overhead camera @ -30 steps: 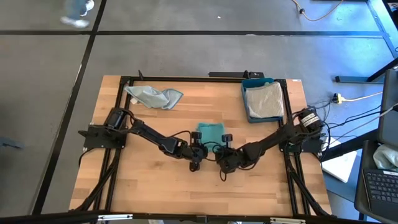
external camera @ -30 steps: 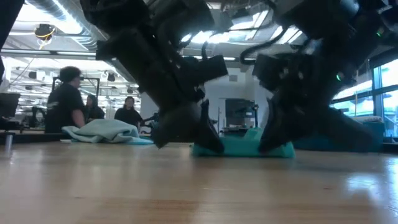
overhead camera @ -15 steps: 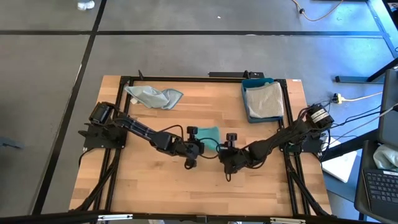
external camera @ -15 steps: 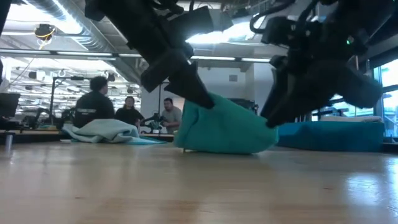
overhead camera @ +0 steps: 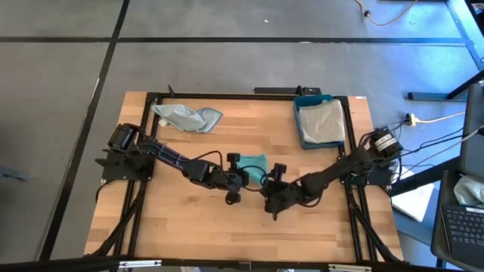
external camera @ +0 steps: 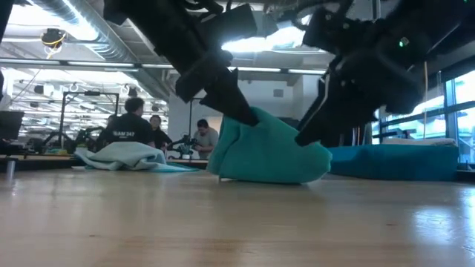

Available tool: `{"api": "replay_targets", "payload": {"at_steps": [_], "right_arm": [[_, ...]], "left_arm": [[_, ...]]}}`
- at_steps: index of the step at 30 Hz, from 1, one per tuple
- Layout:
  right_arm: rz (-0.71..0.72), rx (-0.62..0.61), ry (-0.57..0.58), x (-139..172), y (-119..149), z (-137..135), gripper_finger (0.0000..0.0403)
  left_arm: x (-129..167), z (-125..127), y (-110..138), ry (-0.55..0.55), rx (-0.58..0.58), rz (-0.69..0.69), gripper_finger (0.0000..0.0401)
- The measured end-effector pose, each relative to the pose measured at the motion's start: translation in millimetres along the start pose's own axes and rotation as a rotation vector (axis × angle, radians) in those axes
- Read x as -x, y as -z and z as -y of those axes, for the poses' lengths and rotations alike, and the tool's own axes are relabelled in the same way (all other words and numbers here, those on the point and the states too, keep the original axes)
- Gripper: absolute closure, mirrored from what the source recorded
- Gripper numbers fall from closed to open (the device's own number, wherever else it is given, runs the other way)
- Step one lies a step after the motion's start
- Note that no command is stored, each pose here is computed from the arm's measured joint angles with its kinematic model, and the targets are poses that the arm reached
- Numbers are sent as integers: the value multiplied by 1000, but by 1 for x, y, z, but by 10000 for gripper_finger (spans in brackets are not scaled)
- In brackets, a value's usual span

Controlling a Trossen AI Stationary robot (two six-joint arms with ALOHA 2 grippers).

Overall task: Fold microfiber towels
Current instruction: Put the blue microfiber cloth into the blue bin

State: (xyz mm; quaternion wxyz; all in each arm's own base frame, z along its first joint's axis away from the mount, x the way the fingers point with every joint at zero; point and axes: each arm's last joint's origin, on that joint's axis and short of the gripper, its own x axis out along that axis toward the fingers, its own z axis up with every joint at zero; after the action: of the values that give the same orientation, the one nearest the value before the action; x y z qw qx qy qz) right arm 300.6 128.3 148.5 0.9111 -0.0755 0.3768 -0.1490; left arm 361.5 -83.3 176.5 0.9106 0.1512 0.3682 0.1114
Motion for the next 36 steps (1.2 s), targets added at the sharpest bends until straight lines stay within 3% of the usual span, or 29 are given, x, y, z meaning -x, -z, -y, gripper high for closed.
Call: {"api": "replay_targets", "payload": {"at_steps": [4, 8, 11, 14, 16, 17, 22, 26, 31, 36], "right_arm": [[-26, 27, 45, -12, 9, -4, 110], [-37, 71, 131, -15, 15, -2, 153], [-27, 99, 153, -14, 14, -2, 216], [-29, 155, 152, -14, 13, -1, 308], [-34, 200, 148, -14, 13, -2, 372], [-34, 224, 149, -14, 13, -2, 384], [-74, 335, 238, -6, 8, 5, 390], [-133, 406, 346, 11, -15, 24, 394], [-245, 415, 400, 24, -36, 66, 395], [-295, 364, 449, 40, -48, 114, 395]], "left_arm": [[0, 0, 0, 2, 2, 0, 401], [0, 0, 0, 5, -2, -6, 401], [0, 0, 2, 19, -21, -22, 401], [0, 0, 2, 17, -63, -22, 401], [0, -2, 1, -18, -105, -18, 401], [-1, -4, 0, -39, -128, -13, 401], [-9, -20, -3, -67, -193, 6, 401], [-10, -38, -7, -101, -245, 13, 401], [1, -78, -30, -176, -218, 180, 401], [3, -116, -43, -129, -164, 373, 401]]}}
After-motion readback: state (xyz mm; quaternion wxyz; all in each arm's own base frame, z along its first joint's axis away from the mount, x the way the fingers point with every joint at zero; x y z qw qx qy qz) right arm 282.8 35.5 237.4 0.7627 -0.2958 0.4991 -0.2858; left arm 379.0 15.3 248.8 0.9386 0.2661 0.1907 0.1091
